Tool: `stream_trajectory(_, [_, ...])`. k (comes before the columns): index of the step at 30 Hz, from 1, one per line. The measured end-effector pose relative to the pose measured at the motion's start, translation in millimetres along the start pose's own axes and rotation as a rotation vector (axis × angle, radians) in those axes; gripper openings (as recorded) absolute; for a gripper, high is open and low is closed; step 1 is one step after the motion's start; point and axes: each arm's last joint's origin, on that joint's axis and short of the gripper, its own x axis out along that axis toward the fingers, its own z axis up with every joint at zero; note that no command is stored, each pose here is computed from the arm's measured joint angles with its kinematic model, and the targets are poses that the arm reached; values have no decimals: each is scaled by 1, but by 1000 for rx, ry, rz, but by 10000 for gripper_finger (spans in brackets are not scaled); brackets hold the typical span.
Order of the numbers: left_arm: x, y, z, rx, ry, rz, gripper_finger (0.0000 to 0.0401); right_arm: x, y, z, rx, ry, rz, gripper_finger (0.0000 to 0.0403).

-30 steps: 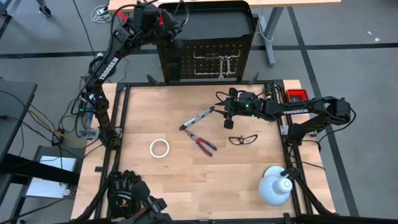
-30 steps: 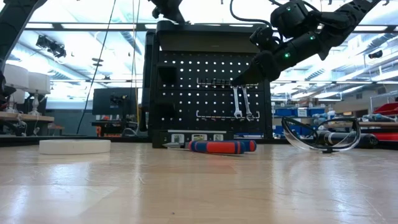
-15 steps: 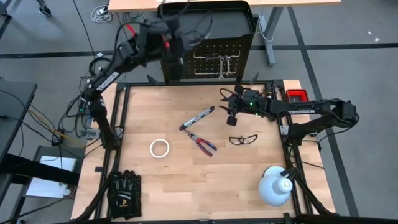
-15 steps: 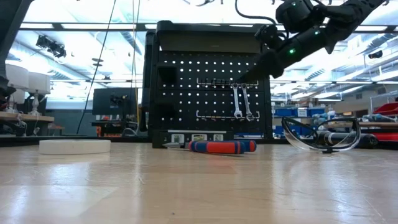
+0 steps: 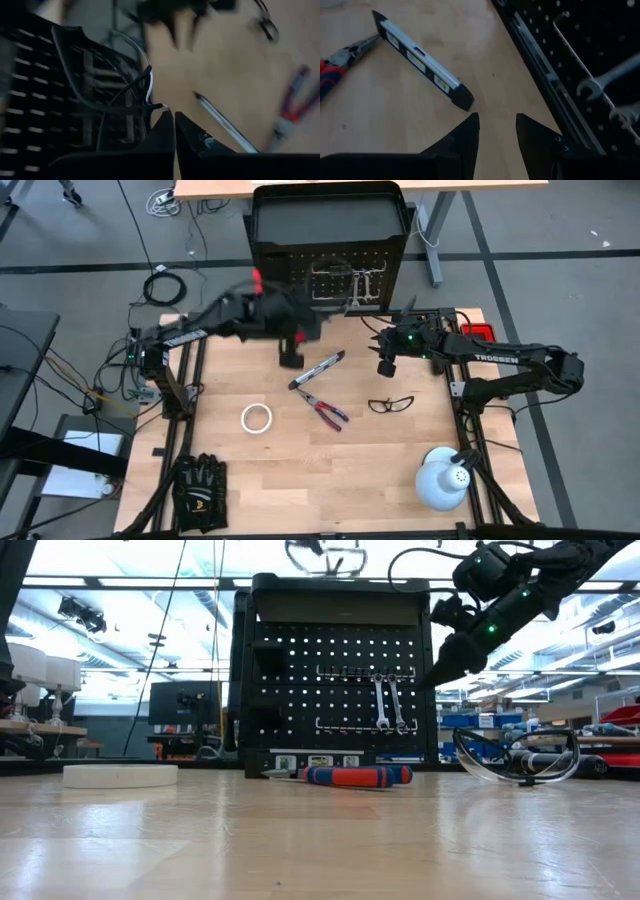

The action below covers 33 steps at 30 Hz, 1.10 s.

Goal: Hang tools onto peg board
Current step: Remove the black safety glass from the peg board

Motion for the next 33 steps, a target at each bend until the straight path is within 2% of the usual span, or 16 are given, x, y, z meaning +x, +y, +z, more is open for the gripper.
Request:
stream_trajectory(7, [52, -73, -18, 55, 216, -170, 0, 0, -3, -1, 24, 6, -11, 140])
stream_trajectory(11, [86, -111, -45, 45, 342, -257, 0, 0, -3, -1, 24, 7, -10, 140])
stream_trajectory(15, [114, -141, -73, 5, 389, -345, 0, 0, -3, -1, 24, 7, -9, 140])
stream_trajectory(18, [123, -153, -88, -30, 373, -341, 0, 0, -3, -1, 25, 7, -9, 140])
stream_trajectory(23, [120, -160, -103, -122, 291, -301, 0, 0, -3, -1, 35, 8, -8, 140])
stream_trajectory(26, [111, -159, -110, -215, 230, -272, 0, 0, -3, -1, 36, 7, -8, 140])
stream_trajectory(33, [90, -164, -134, -450, 185, -240, 0, 0, -3, -1, 40, 3, -9, 140])
